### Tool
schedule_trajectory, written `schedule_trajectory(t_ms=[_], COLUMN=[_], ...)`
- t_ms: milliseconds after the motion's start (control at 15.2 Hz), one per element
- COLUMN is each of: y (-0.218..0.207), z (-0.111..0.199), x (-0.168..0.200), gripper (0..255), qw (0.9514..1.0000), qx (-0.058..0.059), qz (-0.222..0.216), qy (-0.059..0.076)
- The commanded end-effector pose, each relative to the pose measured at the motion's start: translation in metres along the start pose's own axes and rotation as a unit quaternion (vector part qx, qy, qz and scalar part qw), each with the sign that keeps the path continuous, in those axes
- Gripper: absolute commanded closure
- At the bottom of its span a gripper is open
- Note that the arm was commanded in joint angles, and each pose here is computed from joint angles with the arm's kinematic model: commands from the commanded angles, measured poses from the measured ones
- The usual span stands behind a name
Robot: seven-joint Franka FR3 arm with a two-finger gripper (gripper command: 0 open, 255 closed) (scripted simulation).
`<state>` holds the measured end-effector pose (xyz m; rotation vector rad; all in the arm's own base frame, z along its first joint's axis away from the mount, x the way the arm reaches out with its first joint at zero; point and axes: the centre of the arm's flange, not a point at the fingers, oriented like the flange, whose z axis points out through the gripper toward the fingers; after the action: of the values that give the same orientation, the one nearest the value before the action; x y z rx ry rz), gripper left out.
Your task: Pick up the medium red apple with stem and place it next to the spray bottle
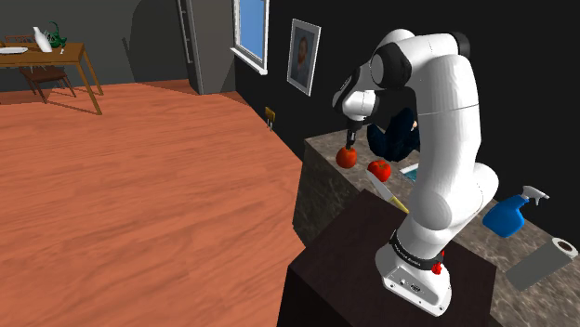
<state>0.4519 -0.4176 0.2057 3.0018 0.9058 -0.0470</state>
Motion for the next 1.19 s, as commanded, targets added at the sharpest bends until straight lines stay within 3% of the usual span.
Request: schedule_trajectory(t_ms=[0,1122], y=[0.0,-0.001], z=[0.001,-0.084], x=[0.0,-0.003], gripper=[255,255], qw=[1.0,1.0], qx=[0.001,0.001], qz=[0.0,0.0], qy=[0.0,0.0])
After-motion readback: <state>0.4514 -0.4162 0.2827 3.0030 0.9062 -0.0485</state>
